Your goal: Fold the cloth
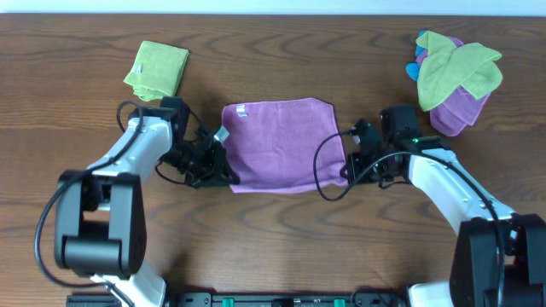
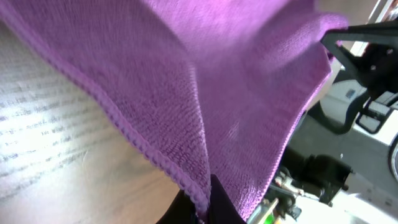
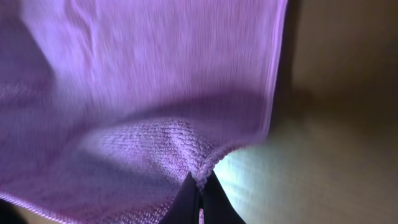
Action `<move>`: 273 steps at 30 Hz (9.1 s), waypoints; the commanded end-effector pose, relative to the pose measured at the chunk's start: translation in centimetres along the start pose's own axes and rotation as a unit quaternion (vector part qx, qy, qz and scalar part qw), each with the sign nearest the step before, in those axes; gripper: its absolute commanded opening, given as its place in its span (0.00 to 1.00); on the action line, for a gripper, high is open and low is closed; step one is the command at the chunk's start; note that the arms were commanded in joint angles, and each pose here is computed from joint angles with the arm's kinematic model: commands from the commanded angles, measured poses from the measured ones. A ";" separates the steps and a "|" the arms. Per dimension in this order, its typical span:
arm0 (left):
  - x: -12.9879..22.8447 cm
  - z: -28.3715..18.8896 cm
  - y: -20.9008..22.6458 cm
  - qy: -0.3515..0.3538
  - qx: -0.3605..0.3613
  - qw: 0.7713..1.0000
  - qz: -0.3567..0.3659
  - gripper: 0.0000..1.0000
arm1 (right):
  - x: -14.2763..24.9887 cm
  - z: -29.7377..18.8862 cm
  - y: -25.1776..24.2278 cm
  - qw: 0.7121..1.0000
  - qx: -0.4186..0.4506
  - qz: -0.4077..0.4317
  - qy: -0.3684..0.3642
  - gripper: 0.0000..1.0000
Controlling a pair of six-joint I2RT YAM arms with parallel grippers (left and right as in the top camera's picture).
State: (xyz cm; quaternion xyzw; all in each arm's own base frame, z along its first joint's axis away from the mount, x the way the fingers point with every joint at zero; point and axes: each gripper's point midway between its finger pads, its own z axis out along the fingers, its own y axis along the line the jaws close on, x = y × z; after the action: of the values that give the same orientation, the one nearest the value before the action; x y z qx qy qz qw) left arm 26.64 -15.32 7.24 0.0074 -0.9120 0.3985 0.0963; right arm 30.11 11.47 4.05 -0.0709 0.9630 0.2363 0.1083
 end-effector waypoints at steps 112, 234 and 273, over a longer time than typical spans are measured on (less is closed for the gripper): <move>-20.1 1.8 2.2 -0.313 -0.286 0.906 0.007 0.06 | -11.3 0.7 -1.1 0.959 -0.115 0.177 -0.187 0.84; -18.9 1.1 -0.4 -0.275 -0.265 0.924 0.006 0.06 | -16.8 1.0 15.3 0.942 -0.145 -0.066 -0.295 0.01; -19.6 -14.4 0.1 -0.358 -0.283 0.888 -0.062 0.05 | -15.2 9.4 20.1 0.957 -0.127 -0.170 -0.197 0.01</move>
State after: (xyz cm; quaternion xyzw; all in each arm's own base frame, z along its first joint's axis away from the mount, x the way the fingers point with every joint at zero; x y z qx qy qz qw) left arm 47.89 -6.63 10.91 0.1836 -0.9609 0.0894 -0.1872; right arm 42.85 33.57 8.52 -0.1767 0.8634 0.3448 0.3231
